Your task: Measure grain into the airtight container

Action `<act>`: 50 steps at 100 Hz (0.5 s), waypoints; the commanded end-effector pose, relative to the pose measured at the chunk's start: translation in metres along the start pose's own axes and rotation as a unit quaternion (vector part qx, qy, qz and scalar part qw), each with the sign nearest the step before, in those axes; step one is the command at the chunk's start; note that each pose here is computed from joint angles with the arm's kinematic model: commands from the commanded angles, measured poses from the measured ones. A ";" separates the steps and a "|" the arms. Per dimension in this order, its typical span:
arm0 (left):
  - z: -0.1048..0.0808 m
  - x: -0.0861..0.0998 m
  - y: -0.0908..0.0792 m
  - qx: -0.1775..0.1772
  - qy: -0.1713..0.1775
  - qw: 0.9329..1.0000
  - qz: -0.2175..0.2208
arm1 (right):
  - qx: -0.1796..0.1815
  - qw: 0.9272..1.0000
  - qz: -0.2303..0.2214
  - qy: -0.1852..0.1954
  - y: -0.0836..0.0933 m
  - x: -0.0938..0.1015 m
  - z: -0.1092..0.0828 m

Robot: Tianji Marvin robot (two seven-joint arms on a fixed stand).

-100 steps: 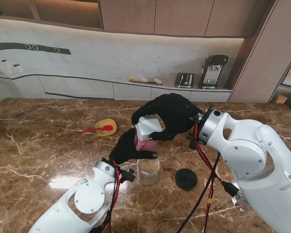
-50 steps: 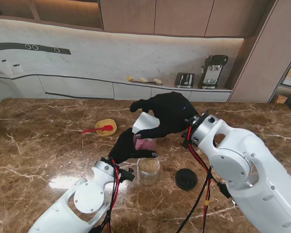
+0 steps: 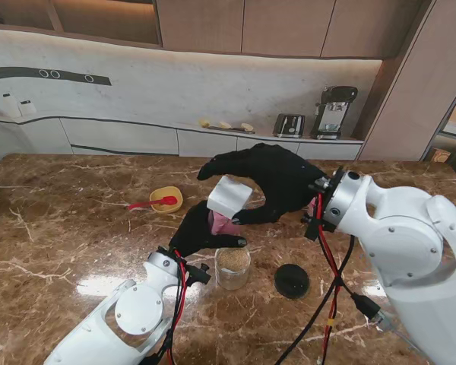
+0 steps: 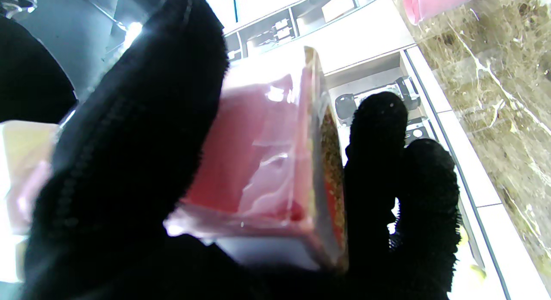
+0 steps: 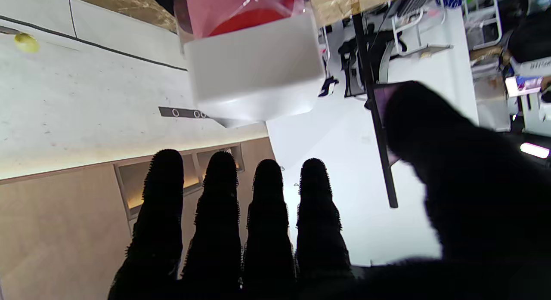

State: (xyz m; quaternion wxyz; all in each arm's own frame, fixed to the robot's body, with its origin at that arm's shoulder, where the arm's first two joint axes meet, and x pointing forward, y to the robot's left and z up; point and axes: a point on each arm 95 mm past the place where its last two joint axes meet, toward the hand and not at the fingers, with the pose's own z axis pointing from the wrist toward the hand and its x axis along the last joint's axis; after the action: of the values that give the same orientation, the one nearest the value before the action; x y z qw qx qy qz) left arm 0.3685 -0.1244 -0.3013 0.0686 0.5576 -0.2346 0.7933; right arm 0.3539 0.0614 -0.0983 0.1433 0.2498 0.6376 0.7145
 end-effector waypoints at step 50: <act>-0.001 0.001 0.000 0.000 0.001 1.000 0.002 | 0.099 0.993 -0.064 0.010 0.001 -0.003 0.010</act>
State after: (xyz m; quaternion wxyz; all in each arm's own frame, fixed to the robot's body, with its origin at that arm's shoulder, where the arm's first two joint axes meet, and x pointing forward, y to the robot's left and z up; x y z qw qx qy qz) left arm 0.3689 -0.1234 -0.3010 0.0676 0.5568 -0.2356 0.7937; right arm 0.3606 0.0685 -0.0931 0.1598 0.2107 0.7135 0.6488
